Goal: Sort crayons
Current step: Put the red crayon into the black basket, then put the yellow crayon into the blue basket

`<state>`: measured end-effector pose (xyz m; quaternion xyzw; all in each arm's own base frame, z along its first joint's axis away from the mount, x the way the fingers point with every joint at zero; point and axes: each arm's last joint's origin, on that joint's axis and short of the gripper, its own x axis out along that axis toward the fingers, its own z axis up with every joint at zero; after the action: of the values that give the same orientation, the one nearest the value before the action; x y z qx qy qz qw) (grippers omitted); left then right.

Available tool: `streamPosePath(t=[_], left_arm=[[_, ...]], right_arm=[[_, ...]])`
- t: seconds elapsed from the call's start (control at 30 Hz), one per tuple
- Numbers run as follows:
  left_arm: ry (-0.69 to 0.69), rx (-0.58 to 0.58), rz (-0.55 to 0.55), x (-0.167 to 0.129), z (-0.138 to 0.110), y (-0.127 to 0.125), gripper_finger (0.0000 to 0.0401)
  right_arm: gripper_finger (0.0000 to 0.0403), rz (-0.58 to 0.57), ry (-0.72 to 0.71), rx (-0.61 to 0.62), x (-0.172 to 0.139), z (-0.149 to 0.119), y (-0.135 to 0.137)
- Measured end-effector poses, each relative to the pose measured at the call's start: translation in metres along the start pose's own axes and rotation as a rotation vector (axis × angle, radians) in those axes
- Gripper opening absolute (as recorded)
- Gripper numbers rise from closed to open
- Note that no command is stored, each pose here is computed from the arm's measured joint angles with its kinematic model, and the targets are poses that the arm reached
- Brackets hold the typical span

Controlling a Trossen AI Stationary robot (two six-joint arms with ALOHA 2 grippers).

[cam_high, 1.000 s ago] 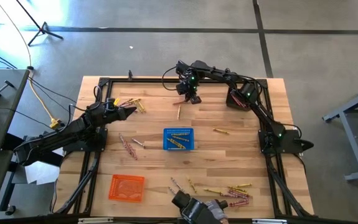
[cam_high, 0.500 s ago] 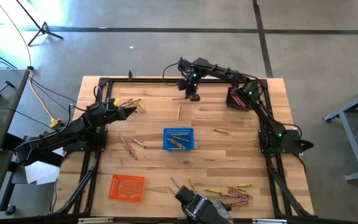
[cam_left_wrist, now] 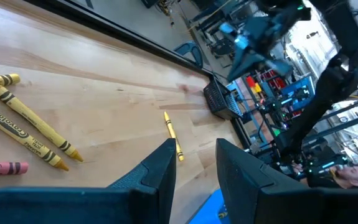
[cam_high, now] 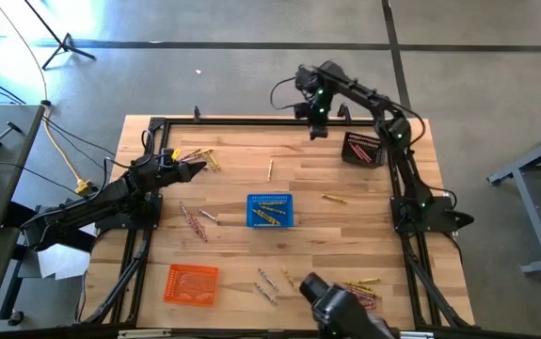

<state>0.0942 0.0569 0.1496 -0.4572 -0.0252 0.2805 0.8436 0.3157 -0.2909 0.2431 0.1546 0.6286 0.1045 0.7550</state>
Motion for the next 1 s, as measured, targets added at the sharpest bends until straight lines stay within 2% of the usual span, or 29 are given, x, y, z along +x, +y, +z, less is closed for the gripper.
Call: streamPosePath(t=[0.1, 0.27, 0.5, 0.7, 0.83, 1.0], left_arm=[[0.000, 0.000, 0.000, 0.000, 0.000, 0.000, 0.0101], [0.001, 0.000, 0.000, 0.000, 0.000, 0.000, 0.0101], [0.000, 0.000, 0.000, 0.000, 0.000, 0.000, 0.0101], [0.000, 0.000, 0.000, 0.000, 0.000, 0.000, 0.0101], [0.000, 0.000, 0.000, 0.000, 0.000, 0.000, 0.0101], [0.000, 0.000, 0.000, 0.000, 0.000, 0.000, 0.0101]], right_arm=[[0.0005, -0.038, -0.053, 0.047, -0.021, -0.009, 0.010], [0.0003, -0.058, -0.076, 0.035, -0.047, -0.031, 0.038], [0.0001, -0.054, -0.071, 0.038, -0.049, -0.072, 0.078], [0.0000, -0.065, -0.090, 0.092, -0.016, -0.110, 0.109], [0.0000, -0.102, -0.154, 0.102, 0.025, -0.126, 0.123], [0.0000, -0.102, -0.200, 0.185, 0.078, -0.136, 0.132]])
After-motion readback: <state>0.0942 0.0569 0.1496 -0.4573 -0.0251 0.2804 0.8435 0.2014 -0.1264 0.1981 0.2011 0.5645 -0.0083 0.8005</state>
